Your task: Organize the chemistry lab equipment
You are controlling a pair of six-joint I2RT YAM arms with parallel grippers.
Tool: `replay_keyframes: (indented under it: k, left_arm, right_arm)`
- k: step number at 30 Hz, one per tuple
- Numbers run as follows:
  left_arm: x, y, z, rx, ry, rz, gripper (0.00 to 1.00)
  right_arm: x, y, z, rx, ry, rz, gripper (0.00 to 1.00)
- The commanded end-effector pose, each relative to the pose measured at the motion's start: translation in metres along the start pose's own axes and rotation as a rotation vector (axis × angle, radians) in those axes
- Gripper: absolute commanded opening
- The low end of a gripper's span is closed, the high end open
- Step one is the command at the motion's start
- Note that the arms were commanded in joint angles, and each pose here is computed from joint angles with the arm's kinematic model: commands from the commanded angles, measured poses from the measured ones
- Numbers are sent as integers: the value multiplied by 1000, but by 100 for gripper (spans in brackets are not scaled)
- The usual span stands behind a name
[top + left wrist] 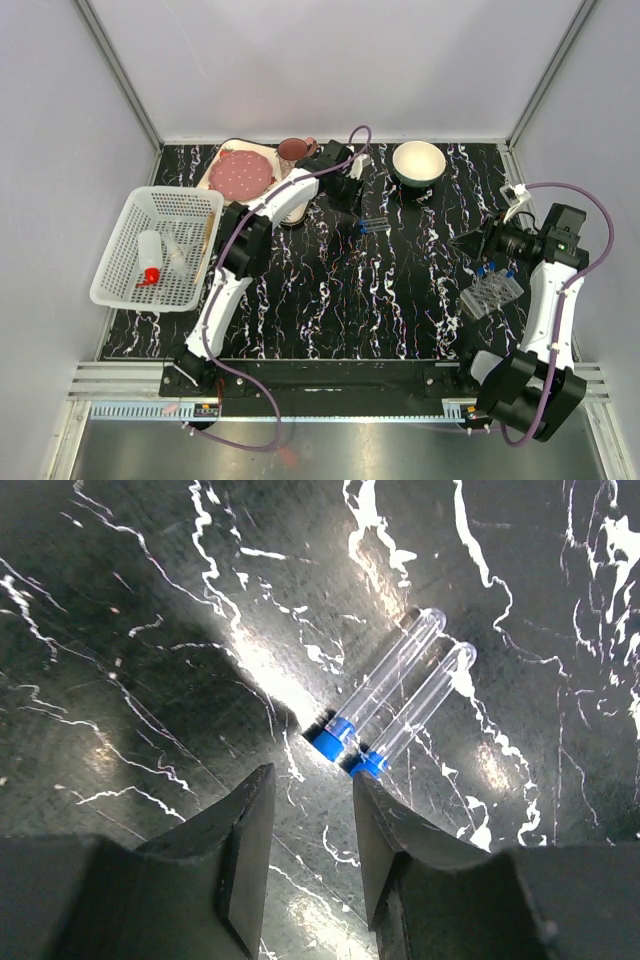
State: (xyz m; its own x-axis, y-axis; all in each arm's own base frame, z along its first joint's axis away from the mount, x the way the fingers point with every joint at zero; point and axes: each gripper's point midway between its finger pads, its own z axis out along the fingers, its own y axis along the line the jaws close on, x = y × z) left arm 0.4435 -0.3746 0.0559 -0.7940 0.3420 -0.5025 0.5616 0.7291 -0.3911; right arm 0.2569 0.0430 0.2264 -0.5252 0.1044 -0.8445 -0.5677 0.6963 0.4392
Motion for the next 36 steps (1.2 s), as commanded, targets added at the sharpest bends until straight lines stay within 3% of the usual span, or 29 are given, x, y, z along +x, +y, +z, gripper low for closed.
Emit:
replay_keyframes:
  k: [1, 3, 4, 6, 7, 9, 10, 12, 13, 14, 15, 16, 18, 19, 26, 30, 36]
  left_arm:
    - [-50, -13, -43, -3, -175, 2, 40]
    - [-38, -5, -52, -48, -194, -3, 43]
    - [-67, -23, -90, -30, -332, 44, 48]
    - [-54, -22, -104, -48, -356, 50, 51]
    - [-68, -35, -143, -50, -447, 88, 55]
    - [-52, -29, -161, -104, -465, 96, 57]
    - [-63, -42, -206, -116, -574, 129, 58]
    - [-37, -27, -224, -191, -616, 106, 69]
    - [-45, -39, -279, -196, -772, 124, 76]
    - [-19, -25, -276, -223, -758, 101, 92]
    - [-16, -25, -294, -221, -819, 84, 99]
    - [-9, -21, -336, -235, -911, 72, 99]
    - [23, -6, -339, -217, -895, 7, 99]
    - [34, 5, -366, -249, -947, -20, 99]
    - [115, 34, -355, -357, -805, -5, 99]
    - [135, 36, -344, -360, -769, 3, 99]
    - [134, 36, -341, -354, -735, 21, 99]
  right_arm:
    - [0, 3, 2, -52, -11, 15, 48]
    - [-1, 6, 5, -86, -1, 12, 48]
    - [1, 3, 10, -103, 22, 5, 48]
    - [-2, 5, 15, -105, 89, -26, 48]
    - [4, 10, 29, -149, 153, -58, 48]
    - [2, 10, 39, -129, 251, -132, 50]
    - [11, 13, 55, -175, 321, -169, 50]
    - [6, 10, 67, -160, 415, -249, 52]
    - [18, -5, 78, -139, 503, -268, 52]
    - [11, 6, 92, -167, 539, -338, 52]
    - [12, 3, 99, -165, 572, -365, 52]
    - [21, -8, 112, -152, 640, -392, 52]
    - [15, -1, 136, -190, 662, -483, 52]
    - [15, -5, 151, -218, 677, -534, 52]
    - [24, -6, 206, -404, 737, -791, 60]
    - [39, -23, 225, -472, 778, -863, 61]
    - [35, -57, 265, -387, 784, -880, 59]
